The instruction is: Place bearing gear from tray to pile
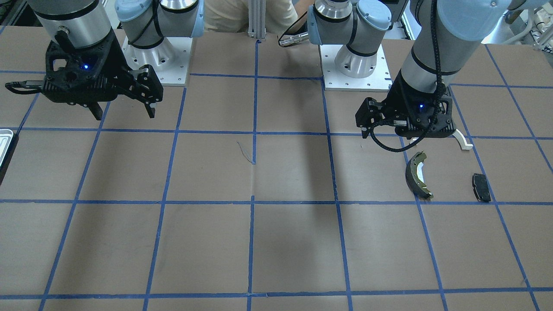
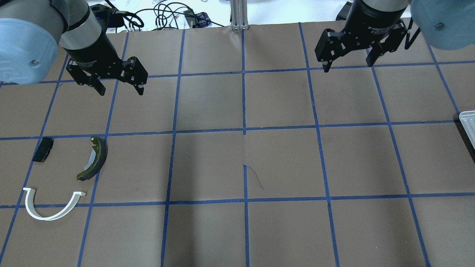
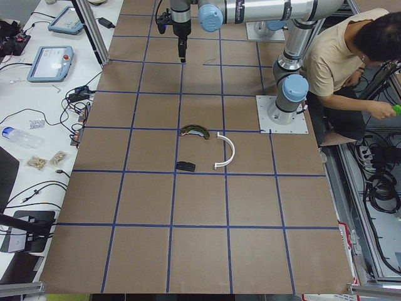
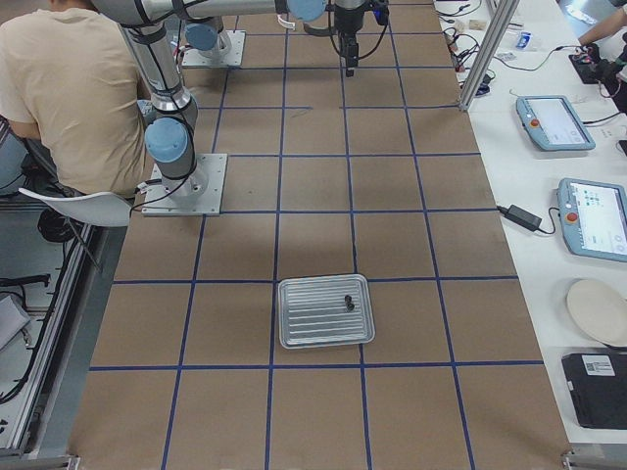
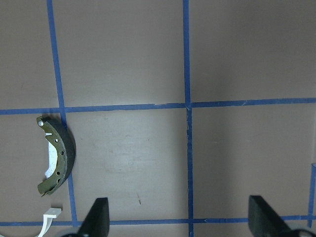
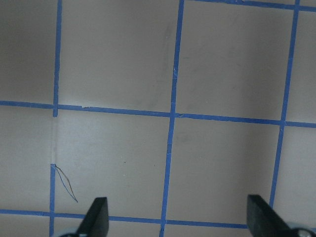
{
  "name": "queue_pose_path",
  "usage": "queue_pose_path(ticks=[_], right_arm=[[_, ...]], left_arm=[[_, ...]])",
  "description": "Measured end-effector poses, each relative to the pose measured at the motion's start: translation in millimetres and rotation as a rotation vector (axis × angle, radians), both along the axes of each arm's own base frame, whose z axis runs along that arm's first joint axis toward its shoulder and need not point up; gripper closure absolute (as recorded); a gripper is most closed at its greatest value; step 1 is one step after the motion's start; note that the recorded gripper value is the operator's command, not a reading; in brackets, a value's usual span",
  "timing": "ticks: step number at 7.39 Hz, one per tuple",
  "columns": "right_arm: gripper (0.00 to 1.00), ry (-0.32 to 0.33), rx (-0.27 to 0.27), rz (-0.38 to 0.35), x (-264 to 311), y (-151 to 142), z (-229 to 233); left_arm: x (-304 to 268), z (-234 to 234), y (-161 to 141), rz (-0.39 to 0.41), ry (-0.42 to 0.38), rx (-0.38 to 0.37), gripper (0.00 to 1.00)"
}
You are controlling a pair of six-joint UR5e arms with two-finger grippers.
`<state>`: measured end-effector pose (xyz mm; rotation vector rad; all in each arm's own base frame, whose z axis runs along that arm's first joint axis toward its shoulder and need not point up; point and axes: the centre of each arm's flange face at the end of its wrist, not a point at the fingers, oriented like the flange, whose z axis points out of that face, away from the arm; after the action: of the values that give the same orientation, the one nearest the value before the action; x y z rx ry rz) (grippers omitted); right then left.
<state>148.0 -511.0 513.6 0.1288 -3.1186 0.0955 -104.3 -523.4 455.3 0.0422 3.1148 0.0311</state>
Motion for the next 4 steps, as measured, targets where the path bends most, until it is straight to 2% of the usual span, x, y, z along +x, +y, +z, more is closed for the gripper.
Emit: queue_pose_path(ticks=[2, 4], right_arm=[[0.00, 0.003, -0.001, -0.006, -19.9, -4.0, 1.8], [0.00, 0.019, 0.012, 0.037, -84.4, -14.0, 0.5]], left_arm=[[0.0, 0.6, 0.1, 0.000, 0.000, -0.001, 0.00], [-0.2, 0.0, -0.1, 0.000, 0.001, 0.000, 0.00]])
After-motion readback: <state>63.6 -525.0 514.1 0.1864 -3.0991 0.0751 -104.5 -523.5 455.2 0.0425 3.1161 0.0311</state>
